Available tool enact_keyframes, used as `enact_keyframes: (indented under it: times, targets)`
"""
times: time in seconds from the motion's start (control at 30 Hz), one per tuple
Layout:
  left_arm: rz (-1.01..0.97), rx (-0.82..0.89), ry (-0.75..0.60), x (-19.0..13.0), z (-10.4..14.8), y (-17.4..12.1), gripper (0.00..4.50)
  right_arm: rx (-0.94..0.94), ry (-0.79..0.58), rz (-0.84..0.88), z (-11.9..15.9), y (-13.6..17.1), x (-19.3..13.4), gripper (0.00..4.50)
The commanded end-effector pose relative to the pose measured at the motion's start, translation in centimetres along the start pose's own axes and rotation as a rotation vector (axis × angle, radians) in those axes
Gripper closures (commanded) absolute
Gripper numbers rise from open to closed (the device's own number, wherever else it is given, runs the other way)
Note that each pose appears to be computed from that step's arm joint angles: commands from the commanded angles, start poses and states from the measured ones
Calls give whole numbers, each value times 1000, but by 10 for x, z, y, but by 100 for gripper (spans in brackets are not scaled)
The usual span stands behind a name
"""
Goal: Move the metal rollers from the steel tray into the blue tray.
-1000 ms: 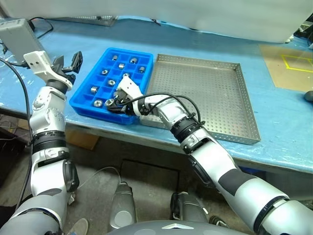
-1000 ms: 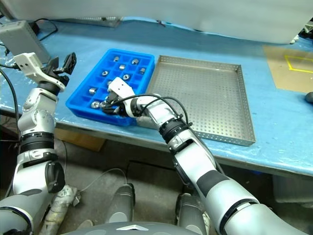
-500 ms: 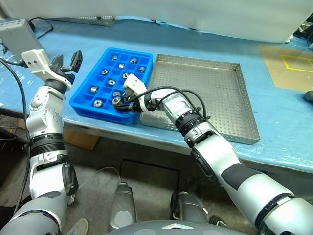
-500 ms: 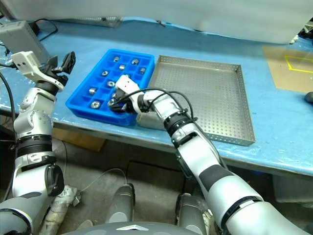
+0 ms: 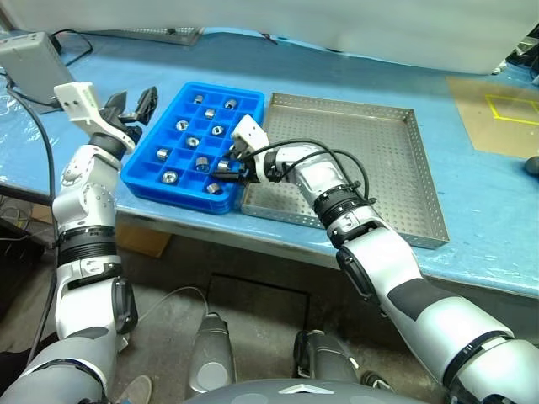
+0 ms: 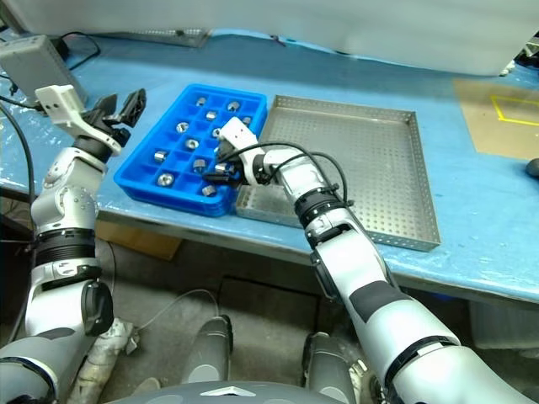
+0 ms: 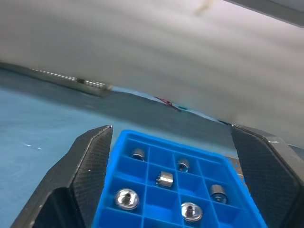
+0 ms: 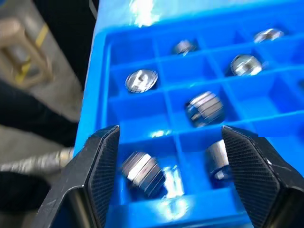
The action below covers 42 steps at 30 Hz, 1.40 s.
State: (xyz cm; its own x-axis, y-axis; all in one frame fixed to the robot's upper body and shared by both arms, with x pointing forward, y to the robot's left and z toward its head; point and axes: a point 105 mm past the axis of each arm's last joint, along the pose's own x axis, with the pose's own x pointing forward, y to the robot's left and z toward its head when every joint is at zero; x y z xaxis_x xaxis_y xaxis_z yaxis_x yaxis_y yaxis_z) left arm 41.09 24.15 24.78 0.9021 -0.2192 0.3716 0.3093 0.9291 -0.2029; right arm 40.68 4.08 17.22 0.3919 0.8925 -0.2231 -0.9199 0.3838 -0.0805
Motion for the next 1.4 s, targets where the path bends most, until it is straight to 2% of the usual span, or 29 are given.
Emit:
enact_keyframes:
  times: [0.03,0.13,0.27,0.33,0.47,0.63,0.7,0.77,0.87,1.13,1.4]
  targets:
    - [-152,11,-3,18,-1,-33,25,16,-213,-160,34,-31,-35,93]
    - [-250,14,46,27,-19,-53,25,-4,-283,-344,33,-56,-69,93]
    - [-345,11,89,36,-34,-71,25,-45,-285,-559,12,-75,-116,93]
    - [-439,-14,118,37,-42,-86,25,23,-295,-636,-1,-81,-137,93]
    - [-550,0,175,34,-60,-102,25,157,-401,-746,-14,-82,-168,93]
    - [-630,24,222,27,-89,-121,12,186,-365,-785,-35,-67,-181,91]
    - [-638,23,220,23,-96,-128,0,166,-330,-802,-42,-63,-183,59]
    - [-638,12,220,19,-102,-132,0,185,-341,-800,-42,-59,-185,6]
    - [-625,21,229,18,-108,-137,0,200,-369,-789,-38,-58,-186,2]
    - [-628,26,201,19,-103,-142,0,156,-378,-808,-27,-65,-186,2]
    - [-641,61,193,19,-102,-146,0,146,-378,-822,-28,-70,-184,2]
